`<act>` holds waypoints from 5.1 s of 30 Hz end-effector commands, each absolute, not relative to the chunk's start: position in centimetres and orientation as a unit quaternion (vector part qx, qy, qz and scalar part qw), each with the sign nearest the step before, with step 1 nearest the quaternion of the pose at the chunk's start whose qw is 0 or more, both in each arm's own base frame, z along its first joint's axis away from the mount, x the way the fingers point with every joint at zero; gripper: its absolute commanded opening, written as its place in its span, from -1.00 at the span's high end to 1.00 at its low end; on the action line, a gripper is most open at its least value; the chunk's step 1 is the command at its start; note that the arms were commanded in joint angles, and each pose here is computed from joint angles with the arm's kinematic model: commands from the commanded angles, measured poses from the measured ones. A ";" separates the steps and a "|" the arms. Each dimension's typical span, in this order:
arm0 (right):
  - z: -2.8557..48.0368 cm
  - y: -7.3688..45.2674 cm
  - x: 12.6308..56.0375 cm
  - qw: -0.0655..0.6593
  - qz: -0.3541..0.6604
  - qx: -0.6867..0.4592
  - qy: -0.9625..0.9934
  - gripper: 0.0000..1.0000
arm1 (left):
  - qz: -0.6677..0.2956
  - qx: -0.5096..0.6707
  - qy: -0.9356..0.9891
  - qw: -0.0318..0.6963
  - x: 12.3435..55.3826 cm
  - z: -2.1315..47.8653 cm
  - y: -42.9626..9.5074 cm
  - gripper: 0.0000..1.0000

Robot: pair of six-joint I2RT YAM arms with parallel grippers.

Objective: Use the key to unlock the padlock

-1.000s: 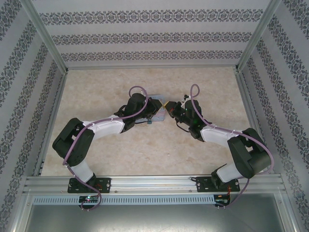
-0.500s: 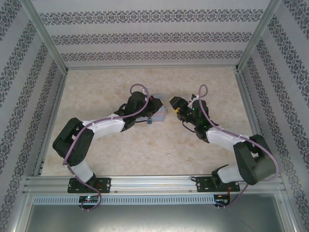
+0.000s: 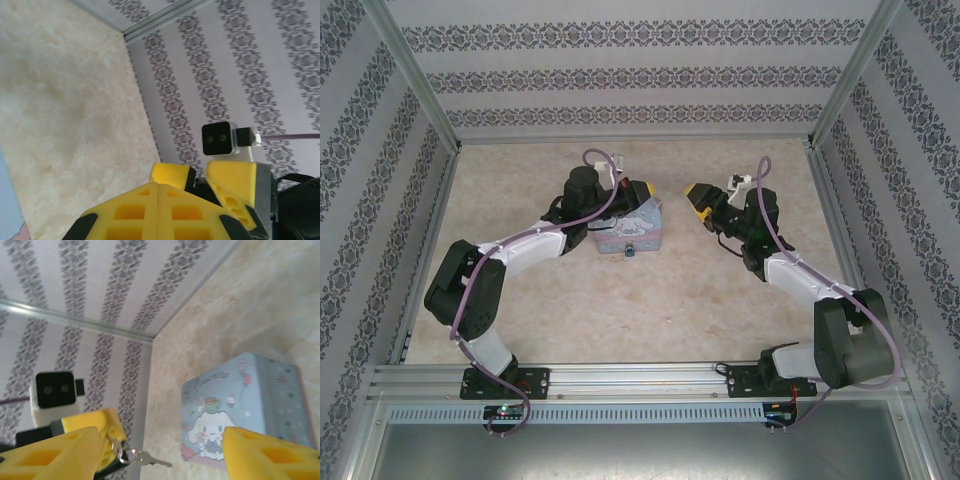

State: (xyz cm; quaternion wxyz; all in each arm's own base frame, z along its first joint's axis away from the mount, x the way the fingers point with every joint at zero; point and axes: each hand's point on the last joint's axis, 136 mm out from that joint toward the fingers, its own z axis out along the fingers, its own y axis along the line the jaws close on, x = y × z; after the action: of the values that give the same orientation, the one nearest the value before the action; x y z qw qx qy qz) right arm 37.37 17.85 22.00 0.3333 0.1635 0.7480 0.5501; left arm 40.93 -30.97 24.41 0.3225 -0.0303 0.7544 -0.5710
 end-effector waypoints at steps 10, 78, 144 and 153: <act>27.2 23.5 36.1 0.353 0.612 0.021 0.707 -0.09 | -0.644 -0.009 0.692 0.327 41.0 27.6 -30.7 1.00; 24.9 25.8 36.7 0.322 0.647 0.032 0.691 0.79 | -0.639 -0.036 0.704 0.308 40.8 25.6 -30.4 1.00; 24.8 26.4 36.1 0.308 0.662 0.031 0.683 0.55 | -0.631 -0.047 0.706 0.320 40.9 25.7 -29.9 1.00; 24.3 26.1 36.1 0.308 0.659 0.036 0.685 1.00 | -0.629 -0.048 0.706 0.322 40.9 25.8 -29.9 1.00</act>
State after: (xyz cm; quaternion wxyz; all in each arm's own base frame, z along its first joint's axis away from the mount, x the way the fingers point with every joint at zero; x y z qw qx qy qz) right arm 36.38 25.68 23.10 0.2921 0.0611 0.6995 0.6493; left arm 41.09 -30.21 24.61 0.3008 -0.0588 0.7161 -0.6271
